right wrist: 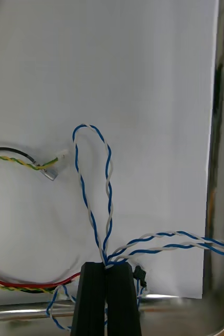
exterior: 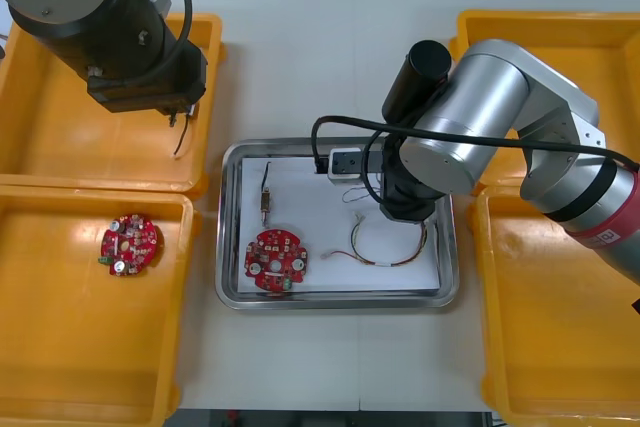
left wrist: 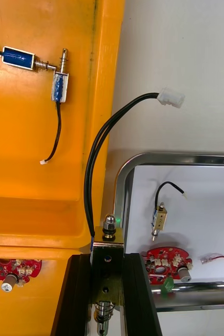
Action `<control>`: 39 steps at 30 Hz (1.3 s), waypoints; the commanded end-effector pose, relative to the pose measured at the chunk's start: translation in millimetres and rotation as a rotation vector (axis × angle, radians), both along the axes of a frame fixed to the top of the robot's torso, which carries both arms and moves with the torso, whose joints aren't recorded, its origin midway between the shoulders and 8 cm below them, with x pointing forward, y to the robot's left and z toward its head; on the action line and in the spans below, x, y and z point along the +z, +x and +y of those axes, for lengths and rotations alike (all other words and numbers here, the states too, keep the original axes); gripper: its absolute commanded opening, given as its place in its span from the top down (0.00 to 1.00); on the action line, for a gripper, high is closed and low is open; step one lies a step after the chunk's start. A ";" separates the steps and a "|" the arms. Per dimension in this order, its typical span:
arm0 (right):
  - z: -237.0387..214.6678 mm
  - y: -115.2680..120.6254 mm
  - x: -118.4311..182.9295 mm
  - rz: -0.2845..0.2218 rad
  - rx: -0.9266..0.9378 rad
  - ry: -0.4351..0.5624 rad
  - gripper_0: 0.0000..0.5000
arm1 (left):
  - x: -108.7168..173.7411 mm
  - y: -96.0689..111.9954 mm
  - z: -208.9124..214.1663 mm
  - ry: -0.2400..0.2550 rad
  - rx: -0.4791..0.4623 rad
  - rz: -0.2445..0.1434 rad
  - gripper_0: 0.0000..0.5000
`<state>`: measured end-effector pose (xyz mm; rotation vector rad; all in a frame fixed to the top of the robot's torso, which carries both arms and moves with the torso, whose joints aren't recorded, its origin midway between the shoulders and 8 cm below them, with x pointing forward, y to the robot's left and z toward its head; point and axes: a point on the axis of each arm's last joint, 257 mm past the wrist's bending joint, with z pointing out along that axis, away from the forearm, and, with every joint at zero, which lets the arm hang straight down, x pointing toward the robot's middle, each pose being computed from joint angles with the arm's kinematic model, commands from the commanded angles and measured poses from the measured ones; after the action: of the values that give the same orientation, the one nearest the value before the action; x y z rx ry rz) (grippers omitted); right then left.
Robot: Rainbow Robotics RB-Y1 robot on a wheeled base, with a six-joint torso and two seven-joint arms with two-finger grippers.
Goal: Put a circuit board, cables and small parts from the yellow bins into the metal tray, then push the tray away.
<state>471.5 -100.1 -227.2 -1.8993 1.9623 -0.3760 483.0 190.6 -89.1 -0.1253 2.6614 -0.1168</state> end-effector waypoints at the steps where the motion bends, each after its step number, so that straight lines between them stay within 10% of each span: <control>1: 13.2 11.9 9.0 -0.029 0.073 -0.009 1.00 | 9.6 0.3 7.7 0.003 0.003 -0.023 1.00; 25: 15.3 30.8 -6.7 -0.047 0.081 -0.023 1.00 | 11.7 0.5 8.6 -0.004 0.006 -0.026 1.00; 28: 14.5 31.7 -6.5 -0.052 0.081 -0.030 0.24 | 11.6 0.6 8.2 -0.005 0.006 -0.026 1.00; 30: 14.3 32.0 -6.4 -0.053 0.082 -0.032 0.00 | 11.6 0.6 8.2 -0.005 0.006 -0.026 1.00; 39: 5.8 29.6 12.2 -0.087 0.073 -0.098 0.00 | 12.6 1.2 8.9 -0.003 0.008 -0.029 1.00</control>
<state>498.8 -115.6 -246.8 -1.9240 1.9596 -0.4677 482.9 190.7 -89.3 -0.1256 2.6618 -0.1168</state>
